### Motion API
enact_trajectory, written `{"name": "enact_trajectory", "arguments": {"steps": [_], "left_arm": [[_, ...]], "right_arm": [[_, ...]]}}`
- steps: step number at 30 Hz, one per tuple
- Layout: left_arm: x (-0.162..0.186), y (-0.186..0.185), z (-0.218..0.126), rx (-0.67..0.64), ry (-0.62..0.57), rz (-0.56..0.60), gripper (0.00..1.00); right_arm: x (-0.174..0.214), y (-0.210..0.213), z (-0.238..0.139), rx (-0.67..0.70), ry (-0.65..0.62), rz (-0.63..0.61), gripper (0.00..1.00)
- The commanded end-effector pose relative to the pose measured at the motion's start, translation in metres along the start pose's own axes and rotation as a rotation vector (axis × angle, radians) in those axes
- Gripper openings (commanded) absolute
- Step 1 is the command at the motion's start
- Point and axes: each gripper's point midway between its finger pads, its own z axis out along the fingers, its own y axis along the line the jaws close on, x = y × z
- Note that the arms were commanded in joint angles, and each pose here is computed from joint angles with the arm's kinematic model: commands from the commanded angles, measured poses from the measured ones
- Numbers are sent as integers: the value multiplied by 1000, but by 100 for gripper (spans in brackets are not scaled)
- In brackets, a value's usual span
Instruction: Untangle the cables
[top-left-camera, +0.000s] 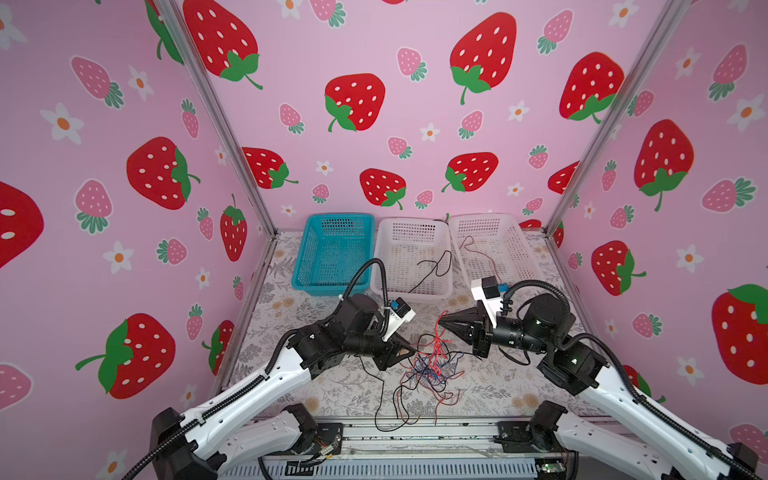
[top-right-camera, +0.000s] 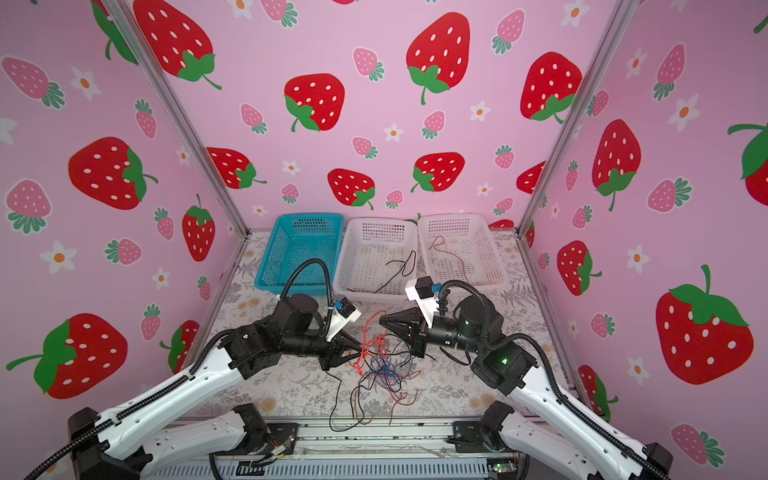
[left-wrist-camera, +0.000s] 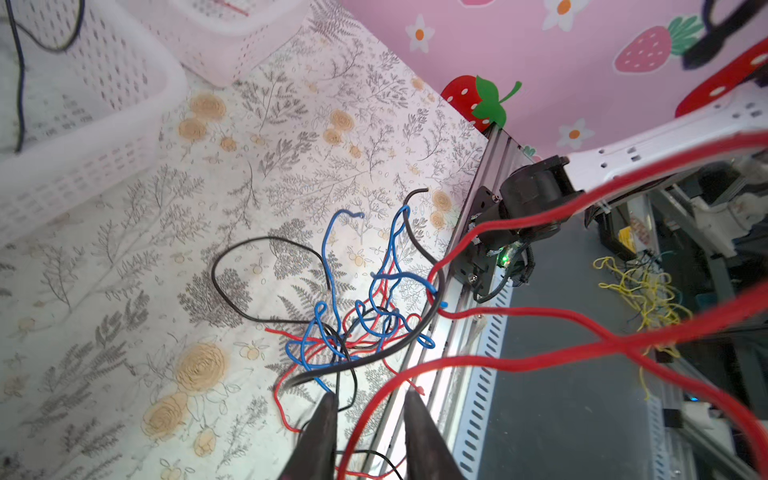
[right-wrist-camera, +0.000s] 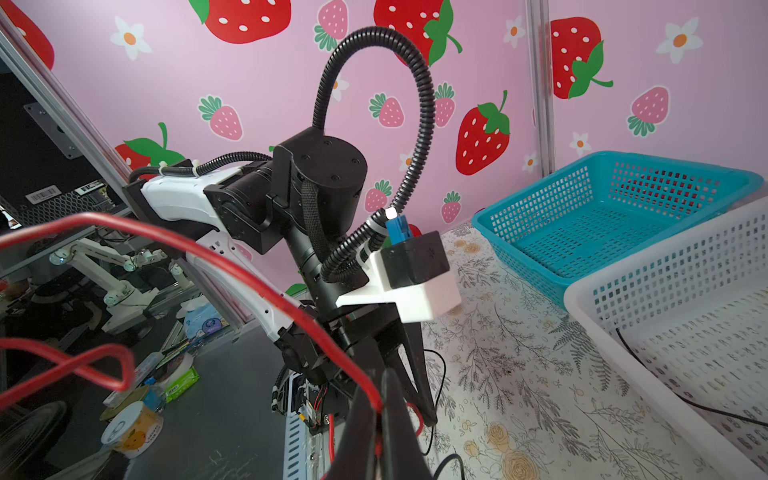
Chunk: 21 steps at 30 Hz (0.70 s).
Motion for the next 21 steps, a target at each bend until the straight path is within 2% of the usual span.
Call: {"name": "enact_trajectory", "arguments": {"steps": [1,3,8,10,12,15,21], "left_arm": [[-9,-11,-7,43,-35,37,16],[-8,-12,-7,48,-32,37,11],[-7,-16,-6,73,-26,37,7],[-7,-17,-6,80,-23,35,0],[-8,-19,-7,92,-24,33,0],[-11,-31,-13,145,-31,32,0],[-5,-46,-26,201,-43,30,0]], "right_arm": [[-8,6,-3,-23,-33,-30,0],[-9,6,-3,-21,-35,-31,0],[-8,5,-4,-13,-34,-33,0],[-9,4,-5,-1,-37,-34,0],[-10,-1,-6,28,-44,-31,0],[-12,-20,-8,140,-54,-24,0],[-6,-79,-18,473,-23,10,0]]}}
